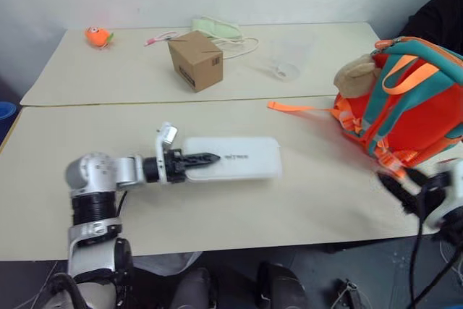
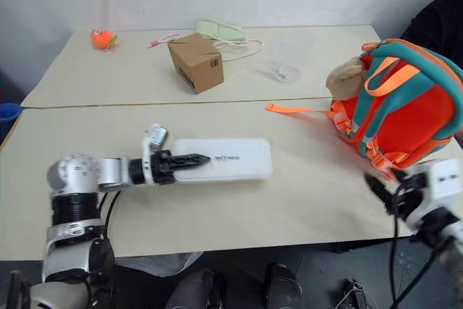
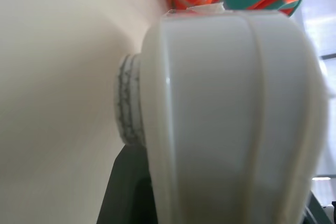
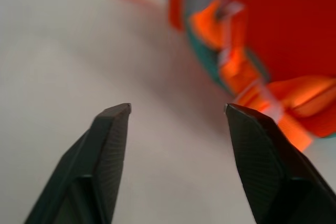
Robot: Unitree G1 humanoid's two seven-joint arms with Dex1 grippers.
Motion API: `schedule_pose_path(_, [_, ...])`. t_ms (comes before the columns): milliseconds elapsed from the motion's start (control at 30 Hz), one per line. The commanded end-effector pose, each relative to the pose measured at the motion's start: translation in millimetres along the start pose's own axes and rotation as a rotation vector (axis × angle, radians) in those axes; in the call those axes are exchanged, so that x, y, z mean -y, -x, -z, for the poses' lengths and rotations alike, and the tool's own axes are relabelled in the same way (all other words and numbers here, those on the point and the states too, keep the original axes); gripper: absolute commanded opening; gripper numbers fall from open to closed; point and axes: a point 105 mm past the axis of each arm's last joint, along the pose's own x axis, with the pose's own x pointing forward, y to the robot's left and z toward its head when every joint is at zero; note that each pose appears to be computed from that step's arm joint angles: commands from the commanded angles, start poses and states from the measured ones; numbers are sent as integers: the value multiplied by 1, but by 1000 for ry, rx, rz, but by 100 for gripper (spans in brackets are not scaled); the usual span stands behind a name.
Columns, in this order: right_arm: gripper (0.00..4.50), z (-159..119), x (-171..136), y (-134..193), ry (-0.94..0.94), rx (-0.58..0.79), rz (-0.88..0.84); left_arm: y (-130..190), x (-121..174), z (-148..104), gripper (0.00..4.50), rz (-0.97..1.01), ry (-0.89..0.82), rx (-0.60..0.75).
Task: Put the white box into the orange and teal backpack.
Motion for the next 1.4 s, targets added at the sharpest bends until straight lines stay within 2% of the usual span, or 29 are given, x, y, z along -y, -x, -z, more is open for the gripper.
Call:
schedule_pose_path(33, [426, -21, 14, -13, -65, 81, 43, 8, 32, -13, 119, 136, -91, 46])
schedule_pose_path(67, [450, -24, 15, -21, -89, 94, 39, 11, 37, -15, 119, 152, -107, 54])
schedule_pose_path(367, [450, -34, 14, -103, -222, 155, 41, 14, 64, -30, 119, 197, -233, 102])
schedule_pose_path(467, [450, -39, 9, -118, -211, 179, 19, 13, 66, -30, 119, 168, -268, 96])
schedule_pose_path(600, [355, -43, 3, -125, -178, 208, -18, 14, 65, -29, 119, 136, -297, 103])
schedule_pose_path(867, [92, -51, -20, -126, -136, 242, -143, 17, 67, -43, 119, 93, -390, 191])
schedule_pose_path(900, [50, -54, -27, -124, -132, 248, -189, 18, 69, -48, 119, 91, -409, 214])
schedule_pose_path(967, [7, -61, -45, -116, -123, 254, -313, 20, 73, -58, 119, 82, -454, 261])
schedule_pose_path(1100, [3, -74, -102, -70, -83, 210, -740, 24, 86, -80, 119, 88, -582, 354])
schedule_pose_path(1167, [3, -76, -127, -33, -46, 145, -966, 23, 97, -86, 119, 125, -644, 375])
schedule_pose_path(1300, [3, -76, -143, 24, -7, -15, -1201, 13, 118, -89, 119, 221, -762, 362])
schedule_pose_path(1400, [3, -77, -144, 51, -15, -108, -1284, 2, 122, -81, 119, 267, -820, 305])
